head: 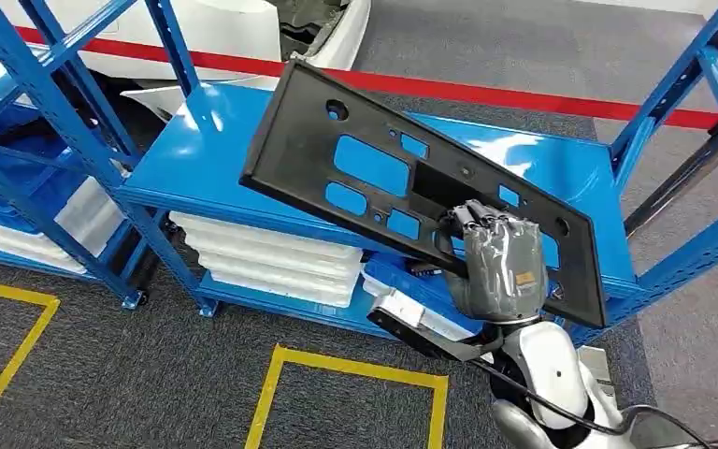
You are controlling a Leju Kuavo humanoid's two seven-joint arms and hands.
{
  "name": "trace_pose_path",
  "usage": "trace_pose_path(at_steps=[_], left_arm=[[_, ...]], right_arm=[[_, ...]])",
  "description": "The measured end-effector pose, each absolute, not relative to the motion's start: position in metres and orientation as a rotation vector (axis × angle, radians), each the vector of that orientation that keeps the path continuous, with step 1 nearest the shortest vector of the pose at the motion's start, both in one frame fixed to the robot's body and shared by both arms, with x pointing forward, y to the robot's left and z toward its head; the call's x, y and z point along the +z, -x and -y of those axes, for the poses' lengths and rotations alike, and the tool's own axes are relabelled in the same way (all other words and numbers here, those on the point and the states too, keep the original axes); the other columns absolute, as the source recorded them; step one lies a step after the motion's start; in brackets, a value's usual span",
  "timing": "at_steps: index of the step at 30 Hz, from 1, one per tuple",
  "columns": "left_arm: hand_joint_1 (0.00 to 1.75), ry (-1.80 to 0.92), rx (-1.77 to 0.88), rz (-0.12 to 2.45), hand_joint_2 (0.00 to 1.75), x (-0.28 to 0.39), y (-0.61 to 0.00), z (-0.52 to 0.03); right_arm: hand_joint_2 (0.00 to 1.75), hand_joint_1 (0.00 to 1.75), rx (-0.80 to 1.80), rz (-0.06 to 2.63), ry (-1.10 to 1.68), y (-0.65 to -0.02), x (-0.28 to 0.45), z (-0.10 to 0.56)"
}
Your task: Take the parts from the cabinet and place them on the table.
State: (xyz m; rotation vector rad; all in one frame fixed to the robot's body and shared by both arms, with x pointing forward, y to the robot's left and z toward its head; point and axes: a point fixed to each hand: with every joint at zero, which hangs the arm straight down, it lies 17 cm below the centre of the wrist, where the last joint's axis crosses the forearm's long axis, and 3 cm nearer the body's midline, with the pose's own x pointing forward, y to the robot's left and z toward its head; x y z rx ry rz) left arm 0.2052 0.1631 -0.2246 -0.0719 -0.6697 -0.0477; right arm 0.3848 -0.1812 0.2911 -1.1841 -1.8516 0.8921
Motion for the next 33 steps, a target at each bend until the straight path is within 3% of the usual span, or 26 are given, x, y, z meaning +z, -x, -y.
trace_pose_path(at_steps=[33], left_arm=[[0.00,0.069,-0.047,0.671,1.75,-0.2243,-0.2065,-0.1631]], right_arm=[[1.75,1.75,0.880,1.839,1.176,-0.3845,0.2885,0.1833]])
